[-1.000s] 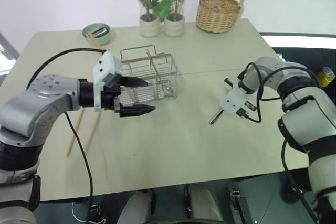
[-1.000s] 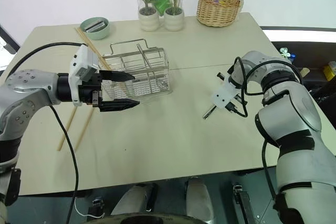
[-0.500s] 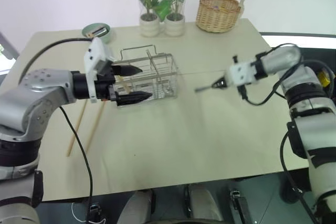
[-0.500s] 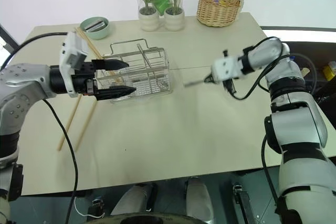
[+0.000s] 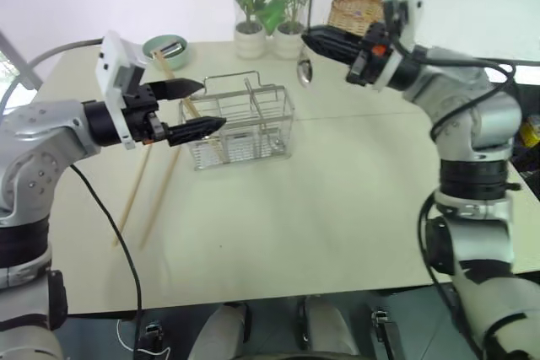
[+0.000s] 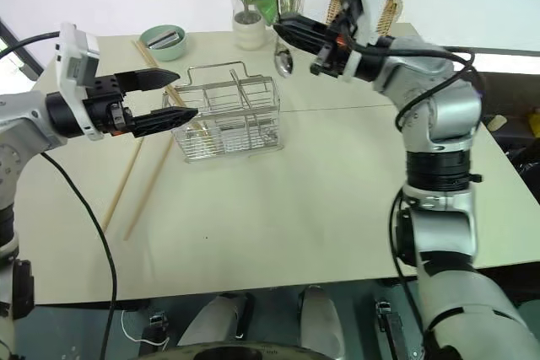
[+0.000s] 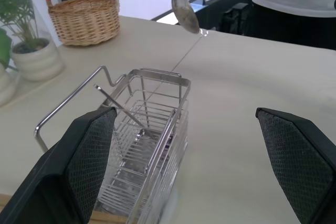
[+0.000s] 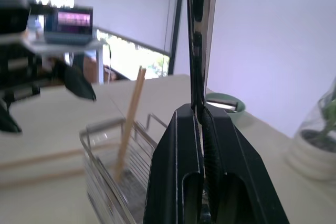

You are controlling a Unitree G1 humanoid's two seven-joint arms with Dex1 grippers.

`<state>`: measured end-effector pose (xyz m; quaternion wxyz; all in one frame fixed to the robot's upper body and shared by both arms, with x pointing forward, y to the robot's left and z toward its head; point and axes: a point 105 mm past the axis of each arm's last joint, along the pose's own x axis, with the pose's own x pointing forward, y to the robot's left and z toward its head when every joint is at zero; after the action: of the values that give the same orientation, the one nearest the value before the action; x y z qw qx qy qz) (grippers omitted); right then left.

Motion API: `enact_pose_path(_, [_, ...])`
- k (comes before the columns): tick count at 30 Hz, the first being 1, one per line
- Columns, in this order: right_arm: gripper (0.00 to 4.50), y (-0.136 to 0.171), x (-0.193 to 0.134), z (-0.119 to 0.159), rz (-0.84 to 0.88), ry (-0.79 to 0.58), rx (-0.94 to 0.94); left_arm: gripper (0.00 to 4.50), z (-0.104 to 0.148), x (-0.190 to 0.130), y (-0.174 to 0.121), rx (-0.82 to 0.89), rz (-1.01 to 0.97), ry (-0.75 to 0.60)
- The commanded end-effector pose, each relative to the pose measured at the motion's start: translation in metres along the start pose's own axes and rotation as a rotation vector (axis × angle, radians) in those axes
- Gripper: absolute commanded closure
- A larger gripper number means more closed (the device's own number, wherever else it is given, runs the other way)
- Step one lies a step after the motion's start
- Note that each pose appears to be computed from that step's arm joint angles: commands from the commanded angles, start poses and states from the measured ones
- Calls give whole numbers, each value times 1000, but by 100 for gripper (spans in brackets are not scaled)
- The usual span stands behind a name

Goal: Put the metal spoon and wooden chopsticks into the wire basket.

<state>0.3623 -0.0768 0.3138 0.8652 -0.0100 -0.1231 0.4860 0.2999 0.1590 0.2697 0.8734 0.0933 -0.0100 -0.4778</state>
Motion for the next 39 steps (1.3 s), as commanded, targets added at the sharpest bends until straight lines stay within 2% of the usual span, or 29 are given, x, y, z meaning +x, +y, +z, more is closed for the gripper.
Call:
enact_pose_path(1, [445,6,7,15,-14,-66,4,0,13,-10,1,50,37,-25])
enact_pose_path(5, [445,14,20,-3,-15,-64,60,0,14,-15,1,52,58,-27])
enact_pose_path(12, [445,16,32,-52,-81,9,127,0,16,-19,0,54,84,-32])
enact_pose_path(13, [381,13,32,-57,-102,19,142,0,16,-19,0,53,88,-33])
enact_pose_path(15, [315,10,31,-61,-132,29,144,0,17,-20,1,51,96,-36])
enact_pose_path(19, [105,5,26,-53,-153,13,128,0,17,-21,2,51,101,-37])
enact_pose_path(27, [105,-6,-6,-5,-96,-65,80,0,21,-24,10,52,145,-54])
enact_pose_path(31, [105,10,-32,25,80,-75,30,0,26,-34,25,44,242,-81])
enact_pose_path(35, [105,34,-66,25,228,24,-33,0,23,-58,61,4,464,-77])
enact_pose_path(39, [105,59,-103,3,317,145,23,0,-5,-89,99,-108,706,-18])
